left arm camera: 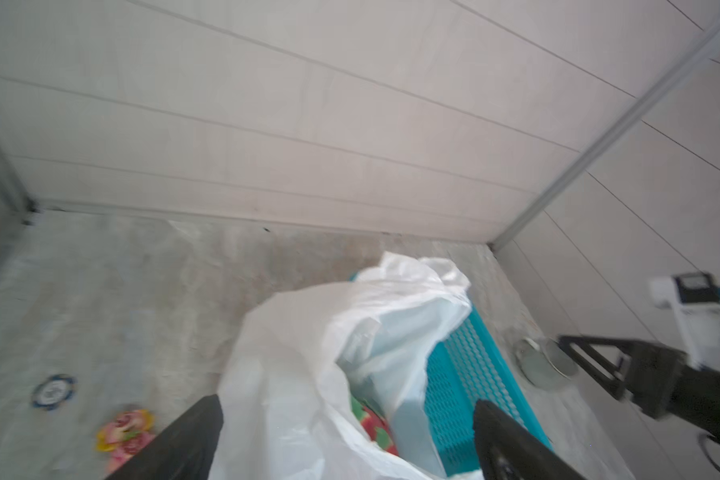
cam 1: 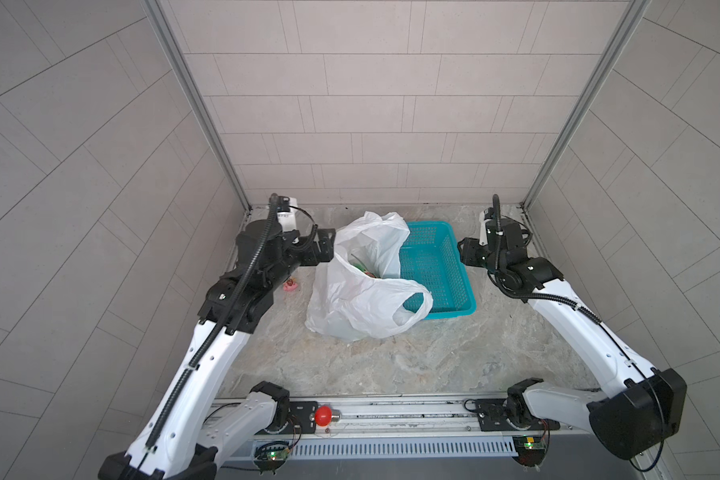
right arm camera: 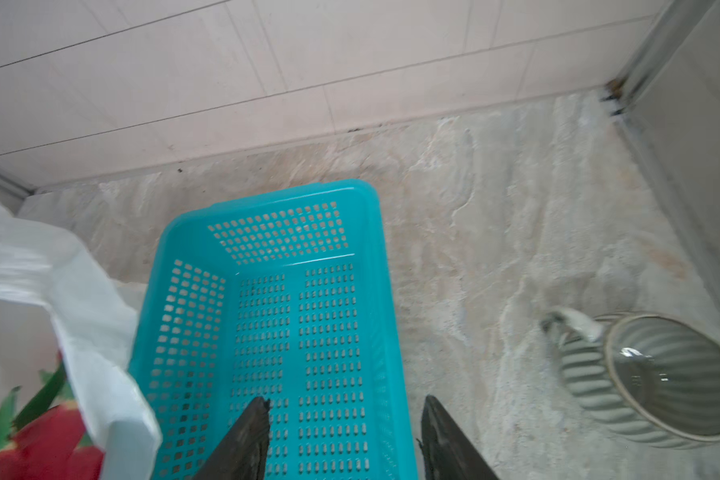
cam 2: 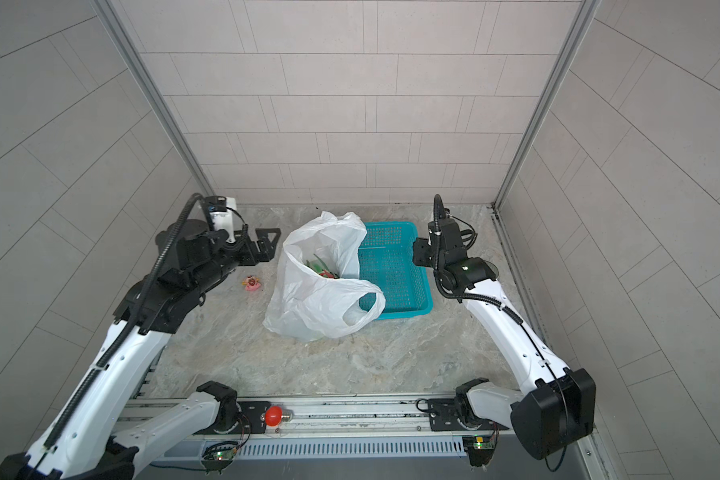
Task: Place the fruits into the plastic bag
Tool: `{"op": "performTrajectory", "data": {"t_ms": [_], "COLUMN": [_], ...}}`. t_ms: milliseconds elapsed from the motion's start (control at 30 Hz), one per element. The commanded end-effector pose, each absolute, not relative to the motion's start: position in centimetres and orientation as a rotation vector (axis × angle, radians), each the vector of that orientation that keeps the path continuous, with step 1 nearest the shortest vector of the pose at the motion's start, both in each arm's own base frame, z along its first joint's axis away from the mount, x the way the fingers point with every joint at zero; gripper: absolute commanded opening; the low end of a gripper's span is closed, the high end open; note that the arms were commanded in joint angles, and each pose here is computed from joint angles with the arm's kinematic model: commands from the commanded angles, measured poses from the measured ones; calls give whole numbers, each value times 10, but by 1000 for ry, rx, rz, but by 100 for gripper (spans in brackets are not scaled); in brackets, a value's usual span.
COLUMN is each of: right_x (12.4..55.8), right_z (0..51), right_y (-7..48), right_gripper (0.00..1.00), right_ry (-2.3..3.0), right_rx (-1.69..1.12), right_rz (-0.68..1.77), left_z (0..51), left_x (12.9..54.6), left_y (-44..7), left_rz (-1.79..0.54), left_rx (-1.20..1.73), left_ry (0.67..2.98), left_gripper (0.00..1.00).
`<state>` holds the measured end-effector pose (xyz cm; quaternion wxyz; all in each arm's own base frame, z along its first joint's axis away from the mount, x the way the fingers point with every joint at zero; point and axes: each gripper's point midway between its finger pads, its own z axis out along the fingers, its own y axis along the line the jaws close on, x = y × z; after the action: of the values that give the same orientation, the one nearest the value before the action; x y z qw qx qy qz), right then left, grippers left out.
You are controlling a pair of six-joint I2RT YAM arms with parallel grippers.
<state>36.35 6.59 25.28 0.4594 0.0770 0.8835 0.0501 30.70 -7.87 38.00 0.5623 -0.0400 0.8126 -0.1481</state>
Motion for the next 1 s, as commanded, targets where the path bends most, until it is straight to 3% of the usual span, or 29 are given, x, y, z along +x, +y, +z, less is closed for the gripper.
{"op": "performTrajectory", "data": {"t_ms": [0,233,300,467,867,967], "right_x": [358,338,332,336,368,368], "right_z": [246,186,169,139,124,95], "right_y": [23,-27,-32,-33,-45,-50], "right_gripper": [57,62,99,99,99,99], "right_ry": [2108,1837,1795,1849,1849,1827], "right_rx": [218,305,307,275,231,244], "right_rz": [-175,-477,-504,-561,-494,-409], "left_z": [341,258,233,174,125,110], "left_x": [315,326,330,344,375,380], "left_y": [2,80,88,95,80,77], "left_rz": [140,571,623,695,586,582], "left_rx": [-284,-594,-618,-538,-370,-326], "left_ry": [1962,1909,1907,1952,1972,1984], "left_gripper": [100,100,100,100,100,100]}}
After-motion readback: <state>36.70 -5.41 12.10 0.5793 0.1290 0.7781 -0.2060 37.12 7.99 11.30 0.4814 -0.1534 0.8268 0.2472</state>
